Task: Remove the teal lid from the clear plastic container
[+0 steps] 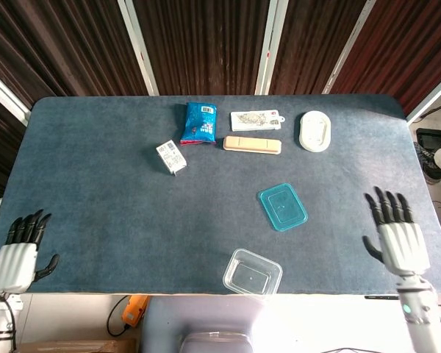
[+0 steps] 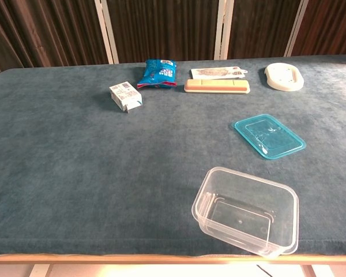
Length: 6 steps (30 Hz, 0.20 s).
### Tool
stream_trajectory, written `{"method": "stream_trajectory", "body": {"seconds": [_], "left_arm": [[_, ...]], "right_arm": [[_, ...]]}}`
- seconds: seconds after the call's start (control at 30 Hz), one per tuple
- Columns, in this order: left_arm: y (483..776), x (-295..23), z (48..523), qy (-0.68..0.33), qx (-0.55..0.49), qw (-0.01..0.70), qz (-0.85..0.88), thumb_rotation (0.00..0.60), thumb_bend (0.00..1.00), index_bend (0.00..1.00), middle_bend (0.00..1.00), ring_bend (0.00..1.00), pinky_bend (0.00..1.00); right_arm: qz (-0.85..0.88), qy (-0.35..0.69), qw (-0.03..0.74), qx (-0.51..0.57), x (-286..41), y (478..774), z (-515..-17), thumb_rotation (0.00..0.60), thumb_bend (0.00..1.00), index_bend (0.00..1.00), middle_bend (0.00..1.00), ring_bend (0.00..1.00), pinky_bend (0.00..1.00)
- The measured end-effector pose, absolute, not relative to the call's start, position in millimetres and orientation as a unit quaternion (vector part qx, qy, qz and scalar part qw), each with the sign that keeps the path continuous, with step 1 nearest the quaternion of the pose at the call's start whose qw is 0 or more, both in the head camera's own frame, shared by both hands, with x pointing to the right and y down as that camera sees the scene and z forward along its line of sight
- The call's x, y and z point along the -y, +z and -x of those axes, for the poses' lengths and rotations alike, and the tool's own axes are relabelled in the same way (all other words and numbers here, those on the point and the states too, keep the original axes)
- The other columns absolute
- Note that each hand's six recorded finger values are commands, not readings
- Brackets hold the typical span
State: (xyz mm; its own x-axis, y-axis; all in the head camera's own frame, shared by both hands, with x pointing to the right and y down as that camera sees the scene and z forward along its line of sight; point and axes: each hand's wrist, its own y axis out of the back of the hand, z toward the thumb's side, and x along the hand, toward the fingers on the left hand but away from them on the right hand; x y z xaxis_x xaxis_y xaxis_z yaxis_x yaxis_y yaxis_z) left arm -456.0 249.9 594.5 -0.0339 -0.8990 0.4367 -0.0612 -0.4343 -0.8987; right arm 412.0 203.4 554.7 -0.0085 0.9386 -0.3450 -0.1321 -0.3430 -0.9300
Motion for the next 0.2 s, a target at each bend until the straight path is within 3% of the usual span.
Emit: {"method": "stream_trajectory", "body": {"seconds": [0.1,0.2], "left_arm": [[585.6,-261.3,464.8,-0.599,-0.399,0.371,0.587,0.600,0.30,0.00,0.00,0.00,0.03],[582.4,-266.6,460.8,-0.589,-0.396,0.375,0.596,0.600,0.30,0.00,0.00,0.00,0.03]], "right_arm": [[0.524,0.629,0.430,0.381,-236.9,535.8,-444.1,0.600,0.40,0.00,0.00,0.00,0.00],[0.526,0.623,0.429,0.389,-244.1,527.7,-451.7,0.600,0.40,0.00,0.00,0.00,0.00]]}}
